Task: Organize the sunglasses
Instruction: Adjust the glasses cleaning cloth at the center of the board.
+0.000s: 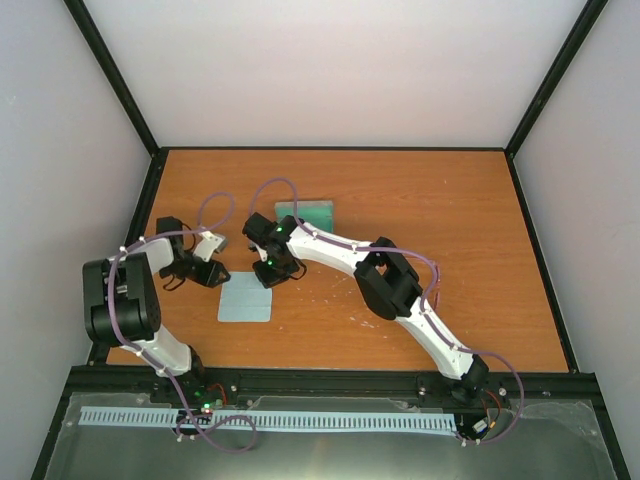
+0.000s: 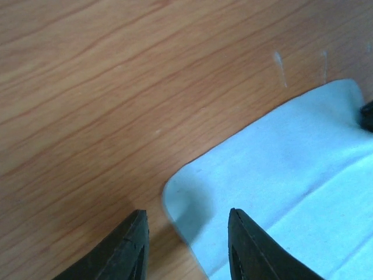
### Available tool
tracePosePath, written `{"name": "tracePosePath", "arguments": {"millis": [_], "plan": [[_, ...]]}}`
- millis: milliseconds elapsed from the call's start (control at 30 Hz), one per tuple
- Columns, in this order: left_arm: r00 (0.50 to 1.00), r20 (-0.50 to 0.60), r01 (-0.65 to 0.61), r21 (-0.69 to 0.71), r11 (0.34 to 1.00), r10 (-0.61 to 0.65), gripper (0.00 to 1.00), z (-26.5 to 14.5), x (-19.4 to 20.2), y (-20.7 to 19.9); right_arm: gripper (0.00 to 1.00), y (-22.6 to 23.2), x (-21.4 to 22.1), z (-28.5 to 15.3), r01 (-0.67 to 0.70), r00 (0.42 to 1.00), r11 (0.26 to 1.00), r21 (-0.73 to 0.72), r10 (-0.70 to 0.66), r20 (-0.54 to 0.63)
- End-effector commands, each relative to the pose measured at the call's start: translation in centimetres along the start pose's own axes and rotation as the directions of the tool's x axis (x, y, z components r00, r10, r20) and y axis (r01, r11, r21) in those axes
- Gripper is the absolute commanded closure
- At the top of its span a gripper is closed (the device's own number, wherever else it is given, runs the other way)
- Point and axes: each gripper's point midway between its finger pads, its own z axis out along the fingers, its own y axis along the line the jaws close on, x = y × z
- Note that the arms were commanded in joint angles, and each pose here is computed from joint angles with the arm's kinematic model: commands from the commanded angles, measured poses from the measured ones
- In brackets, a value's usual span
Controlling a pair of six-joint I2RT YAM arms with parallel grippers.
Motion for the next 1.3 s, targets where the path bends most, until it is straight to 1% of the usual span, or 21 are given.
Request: {"name": "tracePosePath", "arguments": {"millis": [0, 67, 133, 367, 467, 533, 633, 767, 1000, 1100, 1167, 1233, 1267], "plan": [[0.995, -0.051, -0.092, -0.018, 0.996, 0.091, 0.60, 1.6, 1.0, -0.4, 0.97, -1.1, 1.0, 0.7, -0.010, 1.000, 0.998, 0.062, 0.011, -0.023], [0.993, -0.065, -0.104, -0.020, 0.994, 0.102, 0.60, 2.1, 1.2, -0.6, 0.97, -1.1, 1.0, 0.7, -0.010, 1.000, 0.998, 0.063, 0.012, -0.025], [0.992, -0.078, -0.104, -0.022, 0.994, 0.102, 0.62, 2.5, 1.5, -0.6, 0.97, -1.2, 1.1, 0.8, -0.011, 1.000, 0.998, 0.062, 0.013, -0.027], [0.985, -0.130, -0.125, -0.050, 0.991, 0.118, 0.86, 3.0, 3.3, -0.3, 0.97, -1.2, 0.9, 0.5, -0.011, 1.000, 0.998, 0.068, 0.012, -0.017], [0.985, -0.132, -0.120, -0.057, 0.991, 0.112, 0.94, 3.0, 3.8, -0.4, 0.97, -1.4, 0.6, 0.3, -0.014, 1.000, 0.997, 0.078, 0.015, -0.004], [0.988, -0.118, -0.107, -0.059, 0.992, 0.100, 0.97, 2.9, 3.5, -0.5, 0.97, -1.6, 0.3, 0.1, -0.021, 1.000, 0.996, 0.081, 0.020, 0.008], [0.994, -0.075, -0.084, -0.054, 0.995, 0.080, 1.00, 2.4, 2.0, -0.5, 0.97, -1.9, -0.4, -0.4, -0.032, 0.999, 0.997, 0.075, 0.029, 0.033], [0.999, -0.029, -0.046, -0.034, 0.998, 0.045, 1.00, 2.0, -0.3, -0.4, 0.97, -2.3, -1.7, -1.3, -0.040, 0.996, 0.998, 0.048, 0.036, 0.075], [1.000, -0.004, -0.001, -0.011, 1.000, 0.001, 1.00, 2.0, -2.4, -0.1, 0.97, -2.6, -4.1, -3.6, -0.034, 0.986, 0.999, 0.009, 0.032, 0.163], [1.000, -0.007, 0.011, -0.010, 1.000, -0.011, 1.00, 2.4, -2.8, 0.3, 0.97, -2.6, -4.8, -3.7, -0.028, 0.983, 1.000, 0.003, 0.027, 0.183], [1.000, -0.012, 0.016, -0.006, 1.000, -0.016, 1.00, 2.6, -2.7, 0.4, 0.77, -2.2, -4.5, -3.2, -0.029, 0.988, 0.999, -0.021, 0.032, 0.150], [1.000, -0.018, 0.020, 0.003, 1.000, -0.020, 1.00, 2.8, -2.5, 0.3, 0.66, -1.8, -3.9, -2.7, -0.037, 0.994, 0.998, -0.045, 0.042, 0.102], [1.000, -0.020, 0.022, 0.008, 1.000, -0.022, 1.00, 2.8, -2.4, 0.2, 0.65, -1.7, -3.7, -2.5, -0.043, 0.995, 0.998, -0.051, 0.047, 0.086]]}}
